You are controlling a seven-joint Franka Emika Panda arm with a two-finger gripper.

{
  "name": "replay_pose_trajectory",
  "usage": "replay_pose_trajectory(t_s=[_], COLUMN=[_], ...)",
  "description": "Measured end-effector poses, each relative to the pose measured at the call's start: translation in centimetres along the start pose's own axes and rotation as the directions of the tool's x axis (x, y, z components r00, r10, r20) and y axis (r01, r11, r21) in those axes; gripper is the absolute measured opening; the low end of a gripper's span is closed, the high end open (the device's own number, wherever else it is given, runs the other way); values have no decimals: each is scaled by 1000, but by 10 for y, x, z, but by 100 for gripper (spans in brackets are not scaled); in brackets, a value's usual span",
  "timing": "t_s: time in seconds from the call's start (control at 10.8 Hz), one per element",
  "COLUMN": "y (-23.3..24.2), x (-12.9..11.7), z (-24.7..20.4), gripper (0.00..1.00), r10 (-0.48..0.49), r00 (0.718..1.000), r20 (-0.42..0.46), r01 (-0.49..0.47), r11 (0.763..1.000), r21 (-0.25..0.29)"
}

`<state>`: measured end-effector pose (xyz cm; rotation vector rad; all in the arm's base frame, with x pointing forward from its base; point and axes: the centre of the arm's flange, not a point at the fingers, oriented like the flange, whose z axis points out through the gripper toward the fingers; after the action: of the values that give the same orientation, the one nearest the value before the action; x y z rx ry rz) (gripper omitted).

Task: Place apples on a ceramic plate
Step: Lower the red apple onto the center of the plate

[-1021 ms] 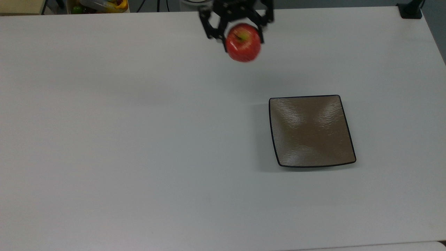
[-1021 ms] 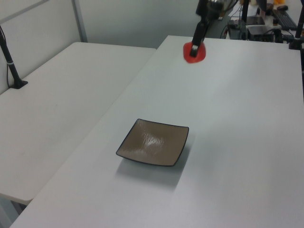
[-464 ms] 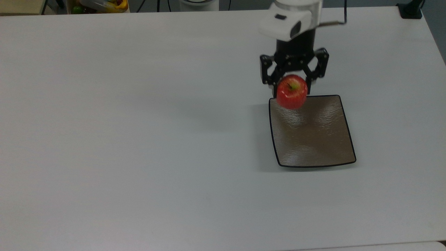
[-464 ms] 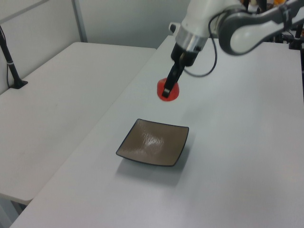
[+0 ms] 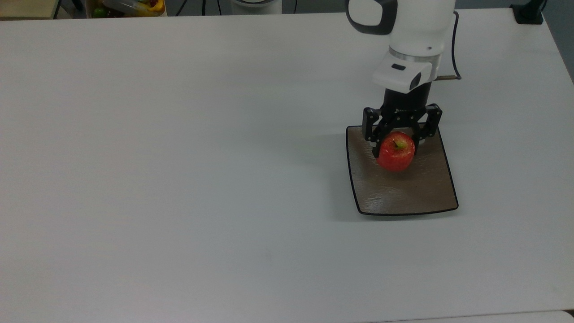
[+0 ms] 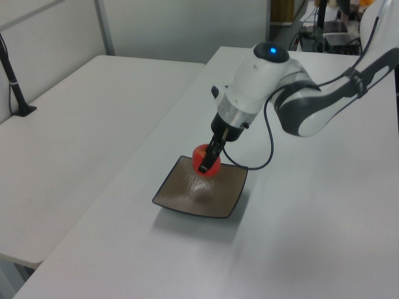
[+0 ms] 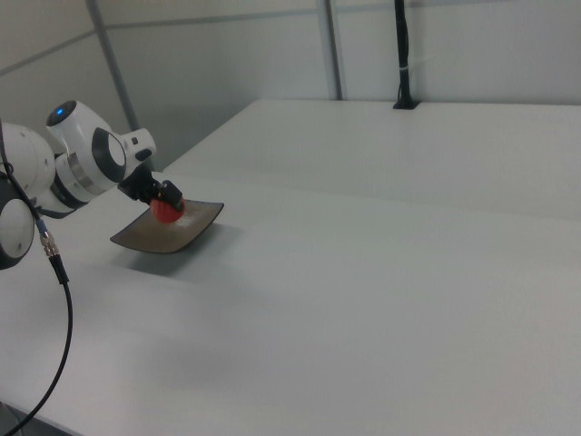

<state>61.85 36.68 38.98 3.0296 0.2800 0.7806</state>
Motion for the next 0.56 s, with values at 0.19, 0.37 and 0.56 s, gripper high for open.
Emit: replay_pose_trajectory(t_s=[0.19, 0.37, 0.56], y=[-7, -15, -19], x=[-8, -15, -19], z=[17, 31, 42], gripper=[77, 77, 77], r10=[-17, -36, -47], r00=[1000, 999, 999], r20=[-1, -5, -10], r01=[17, 37, 48], r11=[1000, 999, 999], r21=[6, 18, 26])
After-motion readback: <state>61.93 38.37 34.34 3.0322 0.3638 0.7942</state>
